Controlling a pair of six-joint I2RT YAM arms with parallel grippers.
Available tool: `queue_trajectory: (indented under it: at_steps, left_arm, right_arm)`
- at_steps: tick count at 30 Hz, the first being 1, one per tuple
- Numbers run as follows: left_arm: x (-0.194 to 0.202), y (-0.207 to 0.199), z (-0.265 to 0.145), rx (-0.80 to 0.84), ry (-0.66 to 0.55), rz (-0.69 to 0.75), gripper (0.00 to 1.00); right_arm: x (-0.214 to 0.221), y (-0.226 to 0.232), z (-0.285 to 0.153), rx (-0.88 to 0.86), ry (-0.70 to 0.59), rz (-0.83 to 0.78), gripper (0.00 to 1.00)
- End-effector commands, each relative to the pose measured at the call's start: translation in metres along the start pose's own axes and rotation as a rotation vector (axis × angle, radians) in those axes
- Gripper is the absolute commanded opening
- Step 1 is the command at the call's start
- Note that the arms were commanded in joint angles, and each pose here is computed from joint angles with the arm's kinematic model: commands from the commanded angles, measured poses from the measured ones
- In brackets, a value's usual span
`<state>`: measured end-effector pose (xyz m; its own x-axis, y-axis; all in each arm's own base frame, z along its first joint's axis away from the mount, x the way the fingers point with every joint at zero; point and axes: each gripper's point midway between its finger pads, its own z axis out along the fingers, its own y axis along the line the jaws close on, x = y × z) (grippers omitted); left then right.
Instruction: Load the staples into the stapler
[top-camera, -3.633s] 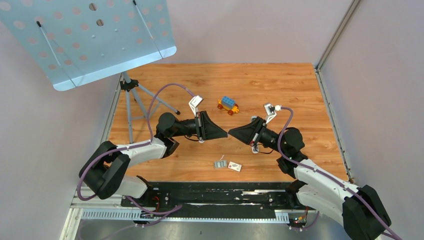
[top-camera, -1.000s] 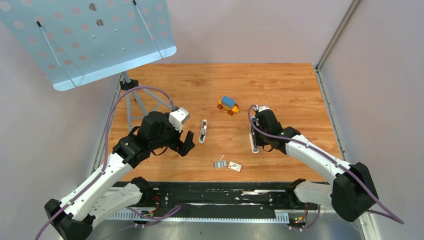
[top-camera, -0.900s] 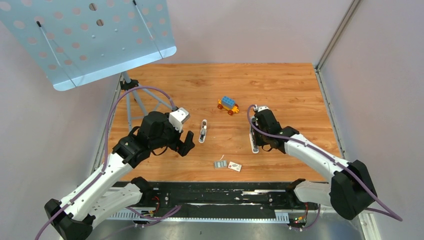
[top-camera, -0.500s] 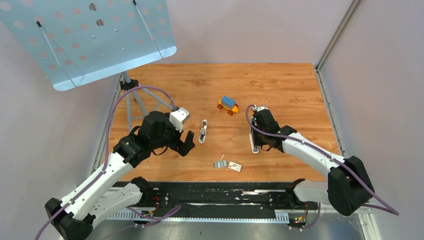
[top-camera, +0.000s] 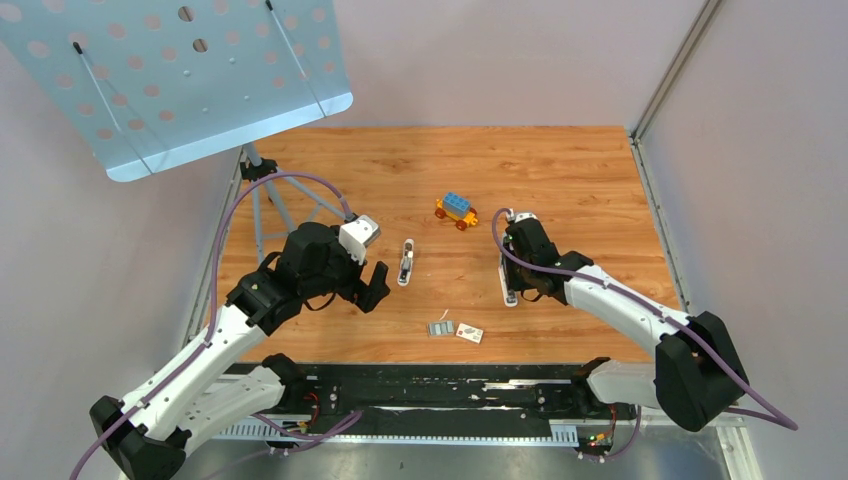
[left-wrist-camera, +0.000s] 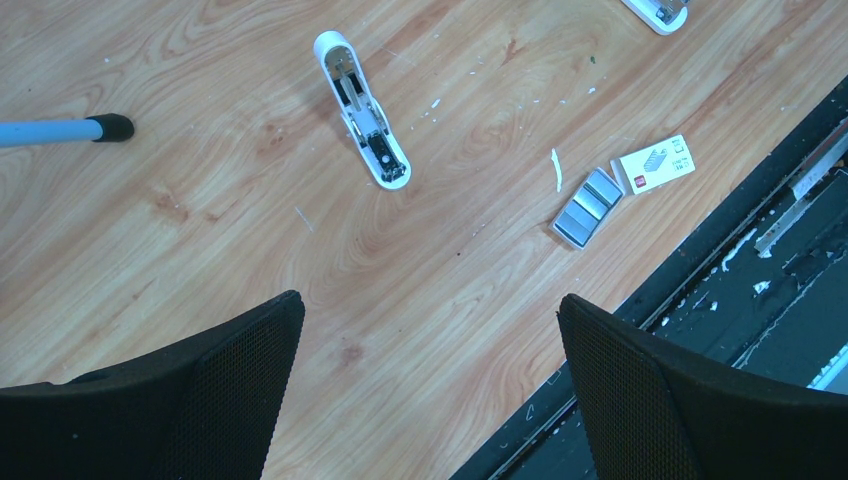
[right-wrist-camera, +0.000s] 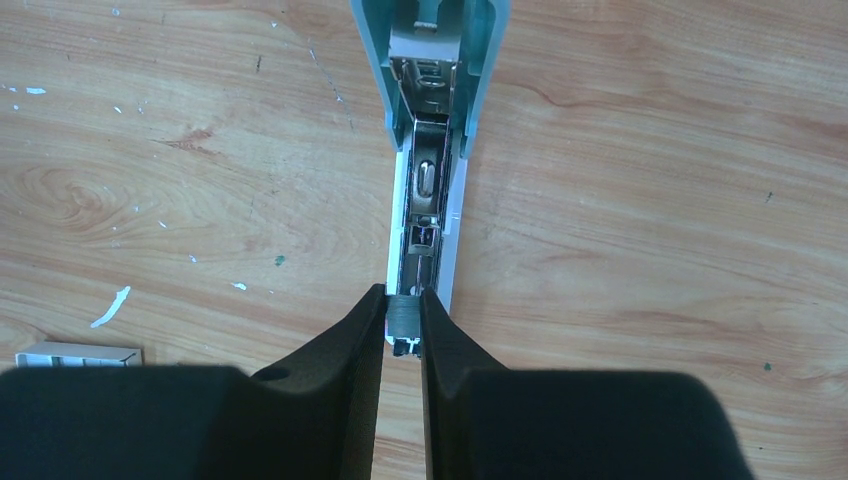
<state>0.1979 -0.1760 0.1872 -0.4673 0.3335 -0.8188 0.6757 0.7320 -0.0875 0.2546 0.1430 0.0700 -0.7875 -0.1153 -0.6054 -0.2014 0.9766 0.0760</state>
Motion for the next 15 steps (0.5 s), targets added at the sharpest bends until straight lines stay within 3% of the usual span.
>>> queue_trajectory:
  at_steps: [1,15]
  left_arm:
    - [0.000,0.001,-0.001,-0.004,-0.002,0.010,1.00]
    - [0.001,0.001,-0.001,-0.002,0.000,0.012,1.00]
  right_arm:
    - [0.006,-0.009,0.004,0.040,0.012,0.025,0.19]
    - [0.016,-0.012,0.006,0.051,0.034,0.030,0.19]
